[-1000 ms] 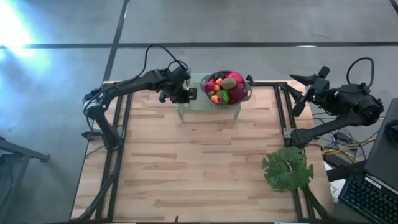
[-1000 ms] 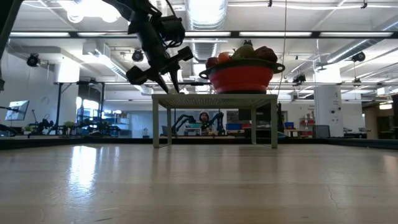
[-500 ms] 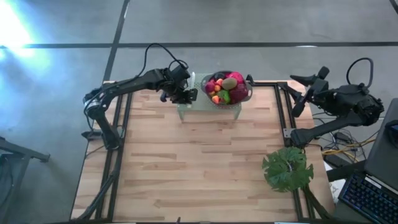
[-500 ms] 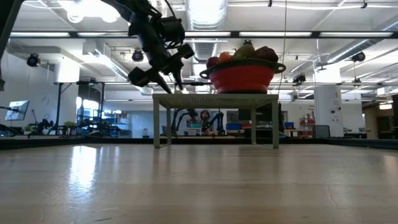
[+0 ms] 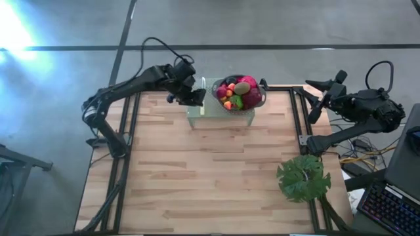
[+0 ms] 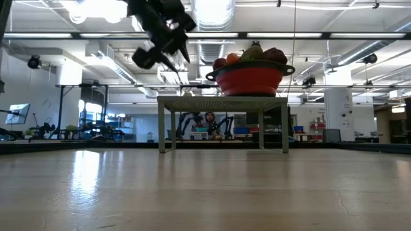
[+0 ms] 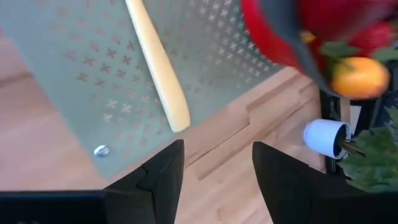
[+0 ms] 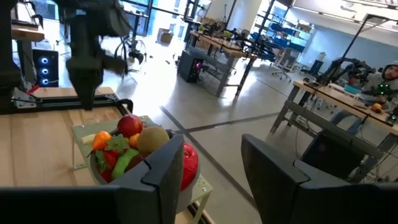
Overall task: Pick & Place Fruit
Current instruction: Return to Home Position
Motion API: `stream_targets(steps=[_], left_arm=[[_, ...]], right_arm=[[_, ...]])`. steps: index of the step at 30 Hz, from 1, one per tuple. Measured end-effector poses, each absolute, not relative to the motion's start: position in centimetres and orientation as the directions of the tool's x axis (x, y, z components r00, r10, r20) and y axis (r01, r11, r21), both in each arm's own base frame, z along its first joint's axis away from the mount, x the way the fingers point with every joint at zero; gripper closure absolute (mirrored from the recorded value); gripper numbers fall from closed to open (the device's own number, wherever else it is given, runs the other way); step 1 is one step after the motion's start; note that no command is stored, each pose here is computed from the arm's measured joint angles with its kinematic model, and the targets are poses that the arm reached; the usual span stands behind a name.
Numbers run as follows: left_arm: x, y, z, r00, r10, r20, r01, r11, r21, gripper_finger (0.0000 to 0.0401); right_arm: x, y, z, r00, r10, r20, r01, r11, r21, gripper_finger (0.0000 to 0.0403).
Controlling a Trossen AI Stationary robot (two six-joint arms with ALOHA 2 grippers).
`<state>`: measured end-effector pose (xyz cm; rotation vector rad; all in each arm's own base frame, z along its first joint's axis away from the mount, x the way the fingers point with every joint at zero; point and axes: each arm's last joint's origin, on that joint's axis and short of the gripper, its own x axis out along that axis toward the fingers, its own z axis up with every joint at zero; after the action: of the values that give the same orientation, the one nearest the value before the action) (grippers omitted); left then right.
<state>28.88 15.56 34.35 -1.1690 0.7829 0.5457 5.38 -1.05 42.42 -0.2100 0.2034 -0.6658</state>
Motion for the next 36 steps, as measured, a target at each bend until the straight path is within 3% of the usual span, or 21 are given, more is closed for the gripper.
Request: stream_targets(steps=[5,9,12,15,20,25,30,36], left_arm=[[26.1,13.8,37.9,0.652,0.097,-0.752,-0.717,0.400,-0.570,0.0206],[23.3,11.8,40.3,0.648,0.262,-0.715,-0.728,0.489,-0.480,0.0206],[21.4,9.9,41.1,0.634,0.365,-0.682,-0.748,0.511,-0.423,0.0207],[20.0,8.6,40.8,0.639,0.385,-0.666,-0.744,0.529,-0.408,0.0207],[18.8,6.1,38.9,0.678,0.416,-0.606,-0.677,0.675,-0.294,0.0237],[18.9,4.0,35.8,0.796,0.417,-0.439,-0.553,0.797,-0.245,0.0312],[18.3,2.2,32.7,0.892,0.346,-0.289,-0.408,0.893,-0.192,0.0387],[16.6,1.4,28.8,0.931,0.313,-0.189,-0.345,0.922,-0.177,0.0392]], right_arm=[[5.4,-1.0,42.4,0.773,-0.623,-0.121,0.582,0.772,-0.257,0.0267],[5.9,-0.9,41.9,0.779,-0.612,-0.137,0.565,0.779,-0.271,0.0288],[6.4,-0.7,41.2,0.798,-0.580,-0.162,0.526,0.802,-0.285,0.0306],[7.1,-0.4,40.3,0.811,-0.553,-0.191,0.497,0.824,-0.273,0.0327],[8.5,0.0,37.9,0.824,-0.499,-0.268,0.435,0.861,-0.264,0.0370],[9.6,0.3,35.3,0.800,-0.499,-0.333,0.420,0.863,-0.282,0.0393],[10.4,0.8,33.2,0.821,-0.402,-0.406,0.334,0.914,-0.230,0.0394],[10.9,1.0,30.8,0.848,-0.368,-0.382,0.314,0.929,-0.198,0.0394]])
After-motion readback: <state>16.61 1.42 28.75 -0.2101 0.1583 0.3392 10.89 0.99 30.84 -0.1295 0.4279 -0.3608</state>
